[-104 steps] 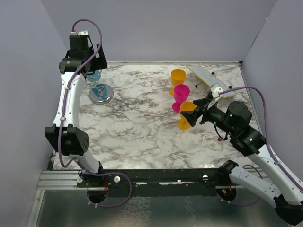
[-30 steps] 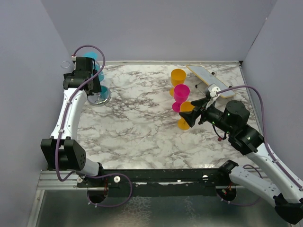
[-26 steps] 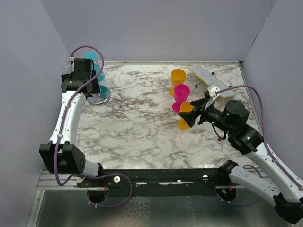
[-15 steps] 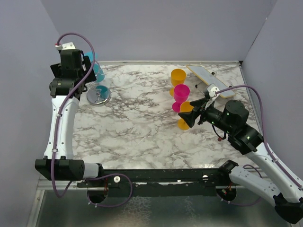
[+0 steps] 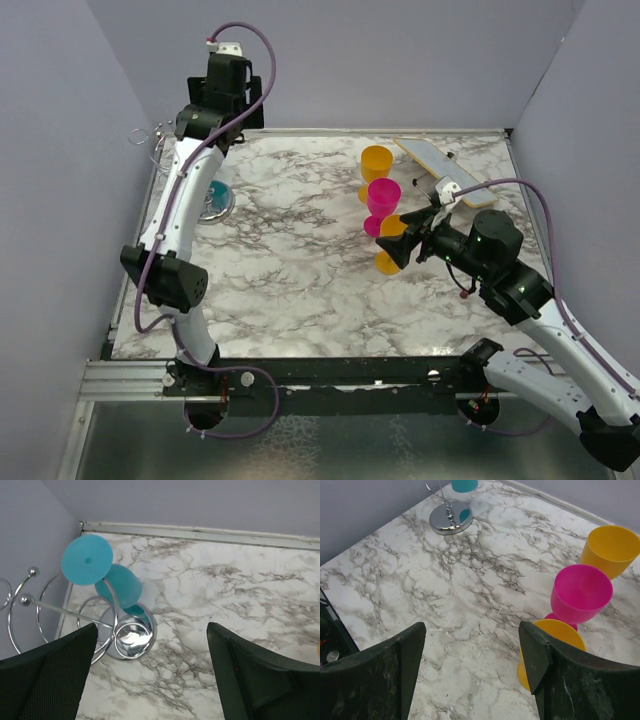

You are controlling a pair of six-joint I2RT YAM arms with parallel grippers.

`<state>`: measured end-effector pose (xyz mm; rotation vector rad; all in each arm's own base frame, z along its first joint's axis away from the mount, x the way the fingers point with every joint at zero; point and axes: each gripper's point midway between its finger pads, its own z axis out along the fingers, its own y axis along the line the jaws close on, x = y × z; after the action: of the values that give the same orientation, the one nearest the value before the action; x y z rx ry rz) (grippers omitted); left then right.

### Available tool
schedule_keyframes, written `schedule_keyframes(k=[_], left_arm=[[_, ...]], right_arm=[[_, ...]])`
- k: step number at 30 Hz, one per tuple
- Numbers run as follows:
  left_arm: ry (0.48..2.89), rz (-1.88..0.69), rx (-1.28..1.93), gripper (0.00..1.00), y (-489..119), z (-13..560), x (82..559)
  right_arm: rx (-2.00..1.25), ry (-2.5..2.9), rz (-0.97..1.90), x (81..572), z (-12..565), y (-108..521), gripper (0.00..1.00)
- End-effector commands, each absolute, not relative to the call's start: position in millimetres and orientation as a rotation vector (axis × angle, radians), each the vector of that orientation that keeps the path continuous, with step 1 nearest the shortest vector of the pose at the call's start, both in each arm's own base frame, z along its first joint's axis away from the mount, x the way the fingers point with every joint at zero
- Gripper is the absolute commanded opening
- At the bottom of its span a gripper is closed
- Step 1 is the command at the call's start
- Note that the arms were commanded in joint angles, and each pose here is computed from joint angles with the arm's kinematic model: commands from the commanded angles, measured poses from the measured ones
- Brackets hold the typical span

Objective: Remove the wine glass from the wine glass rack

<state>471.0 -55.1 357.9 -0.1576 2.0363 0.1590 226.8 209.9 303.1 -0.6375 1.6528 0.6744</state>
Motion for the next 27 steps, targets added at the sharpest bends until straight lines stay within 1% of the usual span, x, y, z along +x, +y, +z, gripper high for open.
schedule_keyframes(k=[1,4,7,10,15,23,27], left_arm=[[1.989,0.459,-0.074,0.92,-39.5,374.7,489.7],[2.010,0.613,-0.025,0.91,-32.0,358.7,505.3],[2.010,0.740,-0.048,0.89,-20.7,346.8,513.2],[2.007,0.769,-0.064,0.87,-15.3,336.8,524.0],[1.988,0.747,-0.101,0.80,-0.1,325.9,541.3],[1.960,0.821,-0.065,0.79,16.7,312.7,561.9],[1.933,0.873,-0.008,0.77,21.9,310.9,571.6]], right_arm=[[-0.632,1.630,0.679,228.9,309.1,212.7,0.76],[-0.634,1.635,0.678,230.0,307.1,213.3,0.76],[-0.636,1.638,0.680,230.3,306.3,214.0,0.76],[-0.636,1.648,0.675,230.8,304.3,213.6,0.76],[-0.637,1.643,0.673,229.0,306.3,212.0,0.76],[-0.641,1.633,0.683,227.4,305.8,212.9,0.76],[-0.643,1.624,0.692,227.3,306.6,214.4,0.76]])
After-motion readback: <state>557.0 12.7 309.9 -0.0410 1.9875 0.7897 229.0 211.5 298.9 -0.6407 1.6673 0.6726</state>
